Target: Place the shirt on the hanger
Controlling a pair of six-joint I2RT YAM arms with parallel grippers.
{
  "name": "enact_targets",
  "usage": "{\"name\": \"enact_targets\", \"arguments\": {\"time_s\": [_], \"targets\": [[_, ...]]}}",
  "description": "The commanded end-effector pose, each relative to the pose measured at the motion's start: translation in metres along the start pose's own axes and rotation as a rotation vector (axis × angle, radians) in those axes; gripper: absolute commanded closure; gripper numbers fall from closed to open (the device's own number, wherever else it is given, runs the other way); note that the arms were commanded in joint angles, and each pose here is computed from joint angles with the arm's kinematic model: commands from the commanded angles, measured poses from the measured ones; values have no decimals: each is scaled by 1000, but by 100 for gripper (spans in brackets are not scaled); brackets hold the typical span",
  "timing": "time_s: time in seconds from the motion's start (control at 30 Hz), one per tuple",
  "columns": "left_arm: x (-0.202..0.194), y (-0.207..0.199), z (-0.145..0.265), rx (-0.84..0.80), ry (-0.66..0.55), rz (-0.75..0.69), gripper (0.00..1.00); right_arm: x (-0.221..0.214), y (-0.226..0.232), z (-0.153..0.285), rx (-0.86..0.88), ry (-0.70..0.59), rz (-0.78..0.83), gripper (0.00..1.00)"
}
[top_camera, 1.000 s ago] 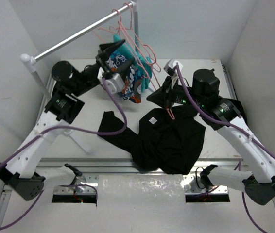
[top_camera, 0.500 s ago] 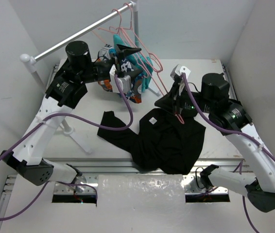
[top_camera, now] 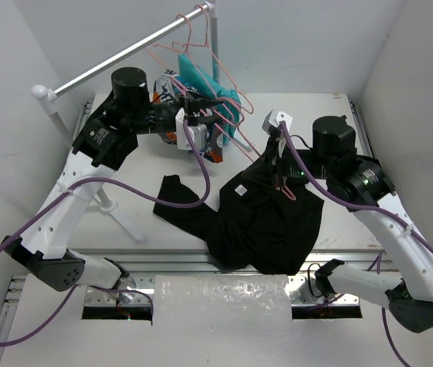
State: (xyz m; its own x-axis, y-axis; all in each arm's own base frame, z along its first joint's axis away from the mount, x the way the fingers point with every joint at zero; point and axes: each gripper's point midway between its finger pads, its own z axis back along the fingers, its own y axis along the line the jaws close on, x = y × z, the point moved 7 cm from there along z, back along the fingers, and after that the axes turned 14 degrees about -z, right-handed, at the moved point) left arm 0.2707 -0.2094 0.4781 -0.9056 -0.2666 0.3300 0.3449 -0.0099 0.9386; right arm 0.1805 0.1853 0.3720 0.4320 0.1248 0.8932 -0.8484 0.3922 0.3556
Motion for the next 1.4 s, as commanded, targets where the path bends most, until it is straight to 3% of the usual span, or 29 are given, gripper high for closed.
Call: {"name": "enact_targets", "arguments": {"time_s": [0.0, 0.13, 0.27, 0.33, 0.37, 0.43, 0.53, 0.73, 0.8, 0.87, 0.93, 0.97, 1.0, 1.03, 1.07, 1.1, 1.17, 1.2, 1.27, 1.3, 1.37], "targets": [[3, -26, 5, -101, -16, 58, 70, 16, 3, 0, 34, -43, 72, 100], [1, -39, 6, -118, -6, 112, 100, 16, 4, -5, 74, -23, 71, 100], [7, -36, 10, -100, -4, 153, 100, 19, -3, -5, 17, -37, 103, 100], [10, -39, 12, -103, -4, 187, 100, 21, -10, -6, -39, -49, 109, 66], [11, -45, 13, -122, -6, 220, 100, 23, -13, -8, -49, -57, 114, 44], [11, -53, 14, -133, -8, 263, 100, 26, -16, -12, -55, -69, 114, 33], [9, -66, 14, -118, -1, 339, 100, 35, -16, -22, -11, -98, 89, 28], [3, -79, 12, -69, 57, 356, 100, 40, -26, -58, 102, -106, -50, 31], [-1, -82, 12, -54, 84, 343, 100, 40, -30, -68, 122, -108, -96, 42], [-6, -85, 11, -36, 117, 339, 100, 42, -31, -74, 154, -126, -93, 57], [-8, -89, 10, -19, 125, 366, 100, 37, -35, -79, 165, -119, -76, 97], [-7, -90, 9, -20, 117, 365, 100, 33, -37, -80, 154, -110, -73, 97], [-6, -92, 9, -21, 110, 378, 97, 31, -35, -75, 147, -112, -50, 100], [-4, -98, 8, -41, 85, 392, 86, 21, -38, -73, 131, -91, -46, 100], [2, -101, 11, -46, 62, 393, 68, 16, -38, -70, 130, -86, 9, 100], [8, -105, 11, -63, 18, 408, 44, 12, -32, -60, 130, -81, 34, 100], [14, -117, 15, -63, -23, 427, 30, -2, -34, -54, 116, -42, 70, 100], [18, -122, 15, -58, -43, 488, 18, -13, -35, -49, 100, 9, 41, 100], [19, -127, 15, -9, -57, 541, 12, -24, -42, -44, 42, 54, 51, 100], [18, -128, 14, 27, -33, 640, 10, -39, -47, -42, 12, 100, 22, 100], [11, -125, 11, 90, -2, 724, 9, -51, -50, -36, -37, 103, 32, 100]]}}
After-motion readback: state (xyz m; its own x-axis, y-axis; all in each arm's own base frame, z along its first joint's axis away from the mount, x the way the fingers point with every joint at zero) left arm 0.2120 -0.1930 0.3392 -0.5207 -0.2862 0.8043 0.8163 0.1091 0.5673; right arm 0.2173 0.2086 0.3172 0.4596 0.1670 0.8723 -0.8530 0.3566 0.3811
